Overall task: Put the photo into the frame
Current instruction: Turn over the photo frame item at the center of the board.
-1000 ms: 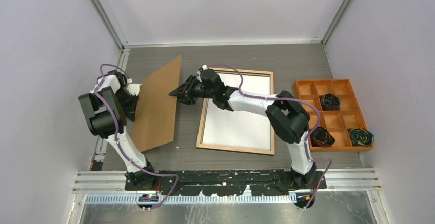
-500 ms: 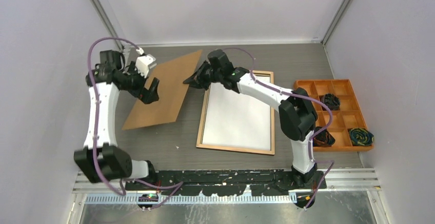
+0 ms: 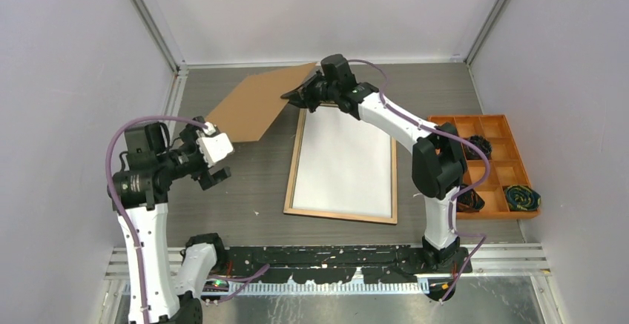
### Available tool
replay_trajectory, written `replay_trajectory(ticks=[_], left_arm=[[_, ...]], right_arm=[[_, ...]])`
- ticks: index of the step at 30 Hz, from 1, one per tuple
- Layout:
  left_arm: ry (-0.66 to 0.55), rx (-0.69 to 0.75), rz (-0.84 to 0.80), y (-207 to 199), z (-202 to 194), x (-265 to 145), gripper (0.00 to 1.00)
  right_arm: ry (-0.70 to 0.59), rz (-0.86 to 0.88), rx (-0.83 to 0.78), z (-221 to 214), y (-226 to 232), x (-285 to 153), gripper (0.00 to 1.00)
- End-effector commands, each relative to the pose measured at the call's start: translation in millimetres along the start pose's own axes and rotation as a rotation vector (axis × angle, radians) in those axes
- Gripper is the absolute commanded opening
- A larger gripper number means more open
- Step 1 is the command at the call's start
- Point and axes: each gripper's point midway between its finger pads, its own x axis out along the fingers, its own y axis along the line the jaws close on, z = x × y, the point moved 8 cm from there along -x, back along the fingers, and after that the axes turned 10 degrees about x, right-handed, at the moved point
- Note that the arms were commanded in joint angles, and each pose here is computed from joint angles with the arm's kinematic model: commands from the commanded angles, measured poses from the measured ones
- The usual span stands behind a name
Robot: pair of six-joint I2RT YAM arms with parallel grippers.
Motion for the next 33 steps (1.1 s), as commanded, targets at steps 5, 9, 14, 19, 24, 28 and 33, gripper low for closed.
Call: replay_trajectory(ticks=[5, 9, 14, 19, 24, 28, 33], left_arm=[[0.022, 0.210, 0.120, 4, -13, 7, 0.89], [0.041, 0.219, 0.180, 16, -16, 9, 0.83], [0.039, 0.194, 0.159, 21, -18, 14, 0.73], [0.050, 0.187, 0.088, 17, -21, 17, 0.45], [0.064, 0.177, 0.112, 25, -18, 14, 0.17], [0.058, 0.194, 0.140, 29, -15, 12, 0.01], [0.021, 0.260, 0.169, 30, -7, 8, 0.00]], right_arm=[[0.136, 0.208, 0.087, -38, 47, -48, 0.01], [0.151, 0.211, 0.093, -45, 45, -56, 0.01], [0.212, 0.241, 0.101, -60, 46, -61, 0.01], [0.241, 0.267, 0.112, -71, 47, -68, 0.01], [0.274, 0.252, 0.071, -75, 41, -71, 0.01], [0.294, 0.191, -0.033, -73, 25, -79, 0.29], [0.286, 0.127, -0.360, -55, 12, -116, 0.82]])
